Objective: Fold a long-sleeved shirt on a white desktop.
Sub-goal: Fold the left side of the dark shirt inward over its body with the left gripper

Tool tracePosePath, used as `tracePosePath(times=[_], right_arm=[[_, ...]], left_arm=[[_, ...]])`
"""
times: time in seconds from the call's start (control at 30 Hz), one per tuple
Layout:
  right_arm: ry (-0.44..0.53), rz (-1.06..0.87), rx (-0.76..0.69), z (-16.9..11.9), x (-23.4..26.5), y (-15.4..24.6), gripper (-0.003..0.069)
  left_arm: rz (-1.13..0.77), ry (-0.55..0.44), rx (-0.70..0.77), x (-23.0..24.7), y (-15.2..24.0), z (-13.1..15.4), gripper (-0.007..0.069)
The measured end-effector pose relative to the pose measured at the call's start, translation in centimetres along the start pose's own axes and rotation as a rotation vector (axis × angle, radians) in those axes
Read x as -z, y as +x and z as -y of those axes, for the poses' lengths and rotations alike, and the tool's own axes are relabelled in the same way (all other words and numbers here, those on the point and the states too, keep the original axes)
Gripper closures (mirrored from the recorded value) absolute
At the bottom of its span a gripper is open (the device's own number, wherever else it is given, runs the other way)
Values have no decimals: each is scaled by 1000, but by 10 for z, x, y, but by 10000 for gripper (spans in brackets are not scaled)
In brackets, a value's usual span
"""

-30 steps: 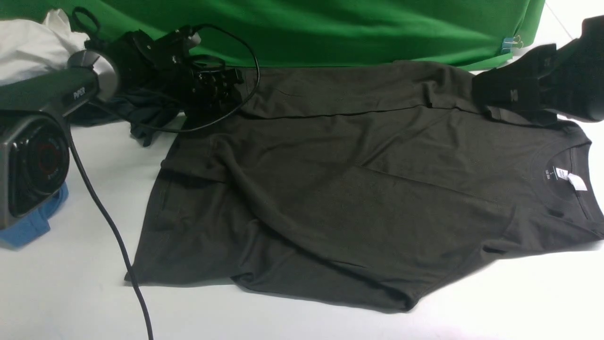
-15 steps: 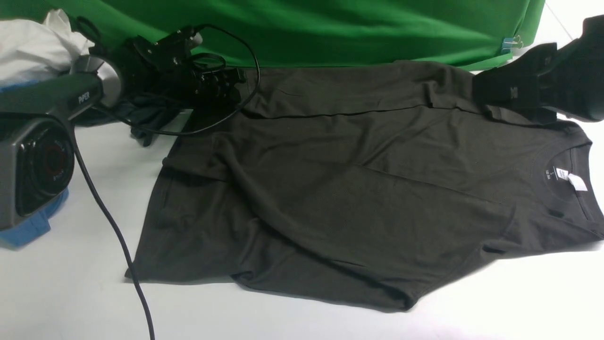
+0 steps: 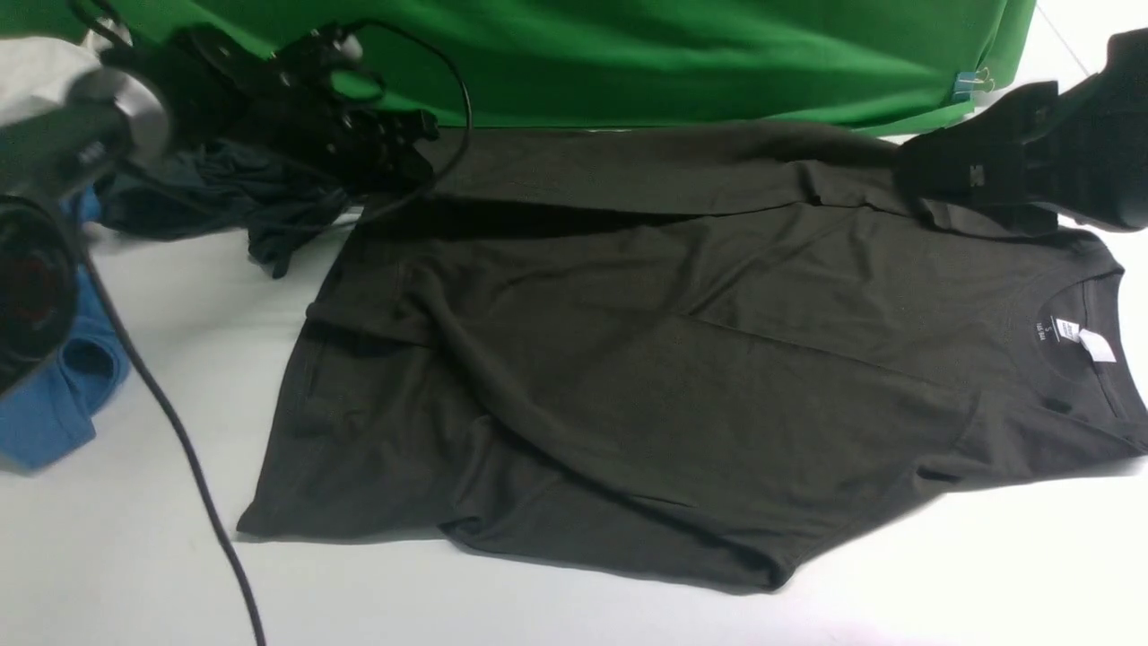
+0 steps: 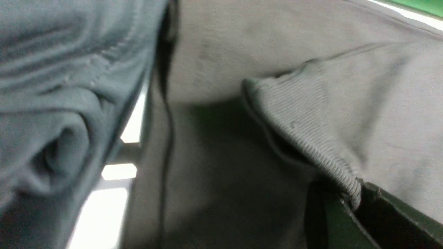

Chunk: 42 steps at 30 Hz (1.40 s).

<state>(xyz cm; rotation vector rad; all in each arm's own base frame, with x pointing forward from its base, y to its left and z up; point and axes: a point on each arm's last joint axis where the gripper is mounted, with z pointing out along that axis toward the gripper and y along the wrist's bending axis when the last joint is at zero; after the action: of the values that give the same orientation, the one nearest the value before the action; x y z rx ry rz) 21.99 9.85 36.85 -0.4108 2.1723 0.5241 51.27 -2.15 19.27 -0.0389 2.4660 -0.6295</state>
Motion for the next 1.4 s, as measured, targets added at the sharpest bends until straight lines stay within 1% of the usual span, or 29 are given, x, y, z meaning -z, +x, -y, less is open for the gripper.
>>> tracePosePath(times=[0.03, 0.1, 0.13, 0.3, 0.6, 0.7, 1.0, 1.1, 1.2, 1.27, 1.3, 1.33, 1.37, 1.4], right_arm=[[0, 0, 0, 0, 0, 0, 418], [0, 0, 0, 0, 0, 0, 418], [0, 0, 0, 0, 0, 0, 418], [0, 0, 0, 0, 0, 0, 418], [-11, -41, 0, -1, 0, 4, 418], [-16, -58, 0, -1, 0, 5, 418], [-20, -74, 1, -2, 0, 7, 418], [-20, -74, 1, -2, 0, 7, 418], [-20, -74, 1, -2, 0, 7, 418], [-19, -74, 2, -2, 0, 7, 418], [-19, -74, 2, -2, 0, 7, 418], [-16, -73, 6, -1, 0, 7, 418], [-14, -72, 8, -1, 0, 7, 418], [-8, -73, 15, -1, 0, 7, 418]], left_arm=[[-8, 5, -1, 2, 0, 1, 564], [-40, 10, -40, 24, -4, 9, 564], [-46, 9, -42, 24, -3, 9, 564], [-145, -26, -86, 53, -1, 19, 564], [-337, -26, -91, 59, 16, 19, 564], [-358, -26, -89, 59, 18, 19, 564], [-445, -79, -87, 57, 38, 11, 564], [-478, -100, -62, 53, 47, 6, 556], [-493, -110, -52, 51, 51, 3, 510], [-495, -112, -54, 51, 51, 3, 444], [-494, -112, -54, 52, 51, 3, 436], [-494, -112, -56, 53, 51, 4, 372], [-492, -114, -59, 55, 51, 5, 337], [-484, -117, -65, 59, 49, 7, 274]])
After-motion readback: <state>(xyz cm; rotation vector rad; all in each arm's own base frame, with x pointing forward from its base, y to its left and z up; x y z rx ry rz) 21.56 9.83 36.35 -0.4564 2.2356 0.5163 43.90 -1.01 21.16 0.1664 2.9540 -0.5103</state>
